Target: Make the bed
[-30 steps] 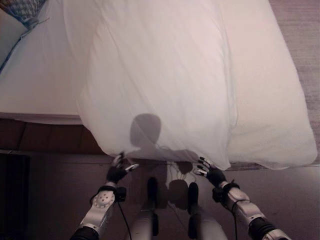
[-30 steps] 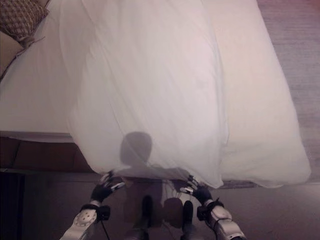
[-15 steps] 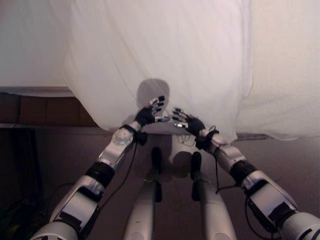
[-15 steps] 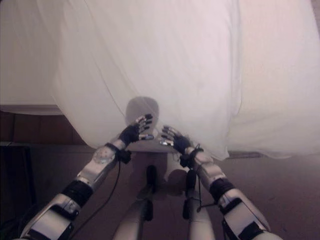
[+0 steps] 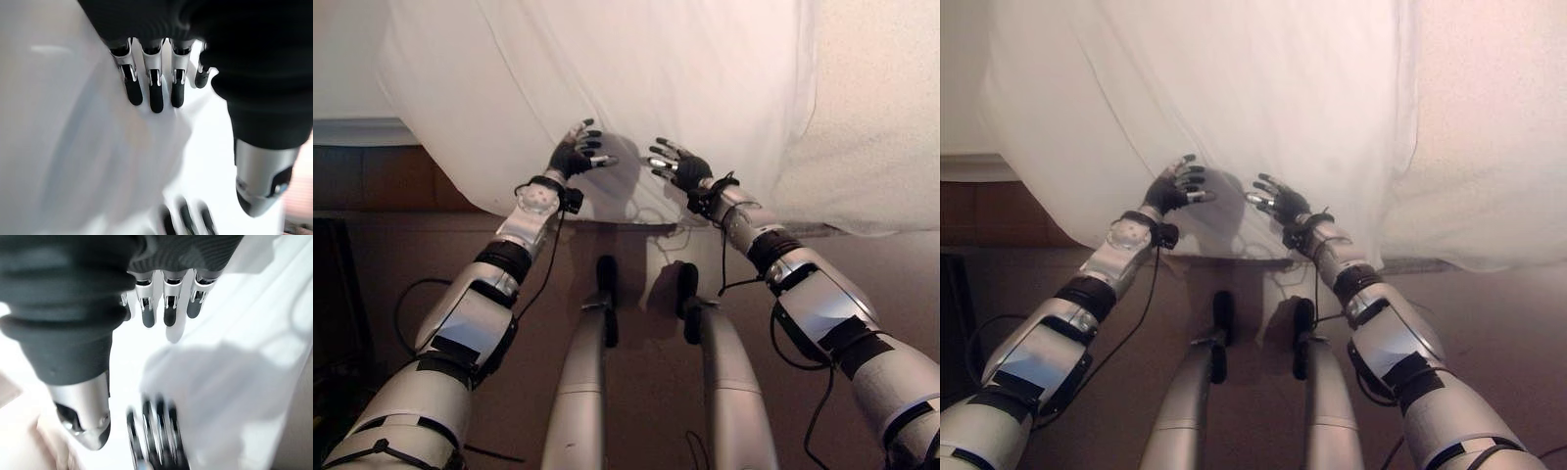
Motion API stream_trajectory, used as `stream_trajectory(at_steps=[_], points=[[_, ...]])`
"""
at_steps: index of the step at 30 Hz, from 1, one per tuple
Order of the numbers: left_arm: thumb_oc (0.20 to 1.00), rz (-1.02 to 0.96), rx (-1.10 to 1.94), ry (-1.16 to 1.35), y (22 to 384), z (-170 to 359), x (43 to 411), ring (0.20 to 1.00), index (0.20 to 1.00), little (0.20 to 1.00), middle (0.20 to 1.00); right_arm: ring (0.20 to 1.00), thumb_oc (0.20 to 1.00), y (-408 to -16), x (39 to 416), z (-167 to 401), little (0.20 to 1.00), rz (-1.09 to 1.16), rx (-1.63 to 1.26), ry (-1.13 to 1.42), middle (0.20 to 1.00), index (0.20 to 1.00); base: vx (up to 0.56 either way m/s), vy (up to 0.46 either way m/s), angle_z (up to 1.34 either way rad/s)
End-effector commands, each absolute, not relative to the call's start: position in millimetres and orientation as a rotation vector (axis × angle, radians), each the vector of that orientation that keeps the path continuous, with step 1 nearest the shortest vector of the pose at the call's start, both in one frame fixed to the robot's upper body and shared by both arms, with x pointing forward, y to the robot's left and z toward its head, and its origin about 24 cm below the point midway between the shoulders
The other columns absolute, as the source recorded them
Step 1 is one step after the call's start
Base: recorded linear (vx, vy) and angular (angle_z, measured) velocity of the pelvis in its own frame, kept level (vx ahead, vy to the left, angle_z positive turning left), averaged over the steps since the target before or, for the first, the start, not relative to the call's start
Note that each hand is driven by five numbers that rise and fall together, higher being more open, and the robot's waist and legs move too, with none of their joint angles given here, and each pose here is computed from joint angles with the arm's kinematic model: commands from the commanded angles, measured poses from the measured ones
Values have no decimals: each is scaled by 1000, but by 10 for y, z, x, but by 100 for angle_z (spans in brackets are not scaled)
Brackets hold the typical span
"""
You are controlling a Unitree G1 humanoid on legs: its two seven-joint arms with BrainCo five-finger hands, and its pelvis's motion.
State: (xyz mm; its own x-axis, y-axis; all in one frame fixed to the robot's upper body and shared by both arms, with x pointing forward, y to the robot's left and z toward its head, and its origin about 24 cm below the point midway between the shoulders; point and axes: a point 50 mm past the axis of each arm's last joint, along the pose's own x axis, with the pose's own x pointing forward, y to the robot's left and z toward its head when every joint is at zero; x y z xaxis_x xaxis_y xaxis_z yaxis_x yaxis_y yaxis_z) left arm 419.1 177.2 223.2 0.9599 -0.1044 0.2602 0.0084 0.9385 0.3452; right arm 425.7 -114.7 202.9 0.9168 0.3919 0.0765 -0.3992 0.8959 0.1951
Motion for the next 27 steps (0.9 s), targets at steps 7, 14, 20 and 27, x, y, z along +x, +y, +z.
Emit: stream_trajectory(at_steps=[7, 14, 20, 27], points=[[1000, 363, 391, -215, 2512, 2470, 4150, 1000, 1000, 1000, 1000, 1000, 1000, -2053, 4256, 2012, 1000, 66, 154, 10, 1000, 1000, 6, -41, -1], [1000, 562, 260, -117, 2804, 2355, 4073, 1000, 1000, 1000, 1000, 1000, 1000, -2601, 4121, 1841, 1000, -167, 155, 79, 1000, 1000, -1, -7, 1], [1000, 715, 193, -76, 2999, 2297, 3986, 1000, 1000, 1000, 1000, 1000, 1000, -2893, 4009, 1758, 1000, -292, 147, 97, 1000, 1000, 1, -21, 0], [1000, 827, 165, 0, 3141, 2062, 3893, 1000, 1000, 1000, 1000, 1000, 1000, -3131, 3848, 1489, 1000, -405, 159, 139, 1000, 1000, 21, -49, 5]])
